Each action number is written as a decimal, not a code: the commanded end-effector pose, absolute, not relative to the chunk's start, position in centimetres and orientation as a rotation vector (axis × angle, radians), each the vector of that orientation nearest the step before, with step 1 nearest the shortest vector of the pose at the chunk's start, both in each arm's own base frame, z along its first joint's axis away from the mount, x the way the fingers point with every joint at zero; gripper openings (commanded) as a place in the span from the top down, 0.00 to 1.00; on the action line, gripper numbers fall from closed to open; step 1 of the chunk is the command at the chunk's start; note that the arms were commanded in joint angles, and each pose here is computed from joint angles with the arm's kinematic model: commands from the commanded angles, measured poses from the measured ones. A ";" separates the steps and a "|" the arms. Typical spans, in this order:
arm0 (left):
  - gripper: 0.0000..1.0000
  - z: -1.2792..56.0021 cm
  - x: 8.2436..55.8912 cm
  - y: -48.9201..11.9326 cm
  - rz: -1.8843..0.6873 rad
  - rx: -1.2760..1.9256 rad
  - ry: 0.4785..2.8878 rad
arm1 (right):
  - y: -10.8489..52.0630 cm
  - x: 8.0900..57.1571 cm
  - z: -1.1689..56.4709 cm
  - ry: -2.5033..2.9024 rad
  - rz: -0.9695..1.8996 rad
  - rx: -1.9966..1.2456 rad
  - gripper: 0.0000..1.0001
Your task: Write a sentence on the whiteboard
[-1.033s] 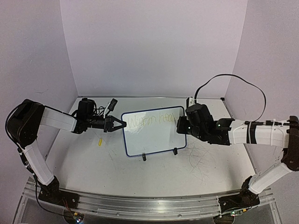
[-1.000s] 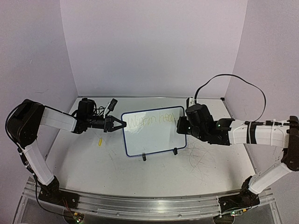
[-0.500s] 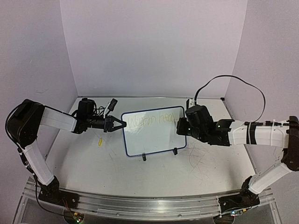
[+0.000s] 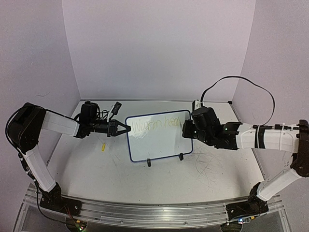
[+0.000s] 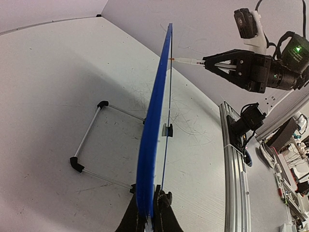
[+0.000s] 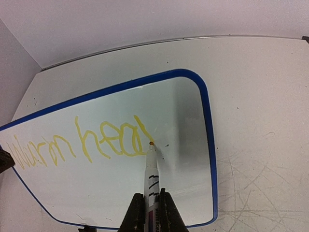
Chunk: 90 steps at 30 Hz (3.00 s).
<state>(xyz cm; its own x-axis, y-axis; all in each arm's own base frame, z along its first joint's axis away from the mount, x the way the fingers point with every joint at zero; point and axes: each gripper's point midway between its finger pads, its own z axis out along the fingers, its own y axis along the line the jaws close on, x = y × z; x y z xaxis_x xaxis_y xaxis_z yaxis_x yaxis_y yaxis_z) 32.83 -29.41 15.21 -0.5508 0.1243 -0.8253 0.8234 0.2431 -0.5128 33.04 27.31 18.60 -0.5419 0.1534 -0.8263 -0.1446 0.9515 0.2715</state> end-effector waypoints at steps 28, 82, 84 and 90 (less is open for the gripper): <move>1.00 13.7 34.7 -28.9 -1.196 0.838 1.906 | 26.7 34.0 24.1 1.939 0.433 0.011 1.00; 1.00 13.8 34.6 -28.9 -1.194 0.841 1.906 | 25.4 32.7 17.6 2.113 0.381 0.035 1.00; 1.00 13.7 34.6 -28.9 -1.195 0.841 1.907 | 25.3 32.5 17.4 2.115 0.380 0.040 1.00; 1.00 13.7 34.6 -28.9 -1.195 0.841 1.908 | 24.1 32.5 18.0 2.097 0.333 0.078 1.00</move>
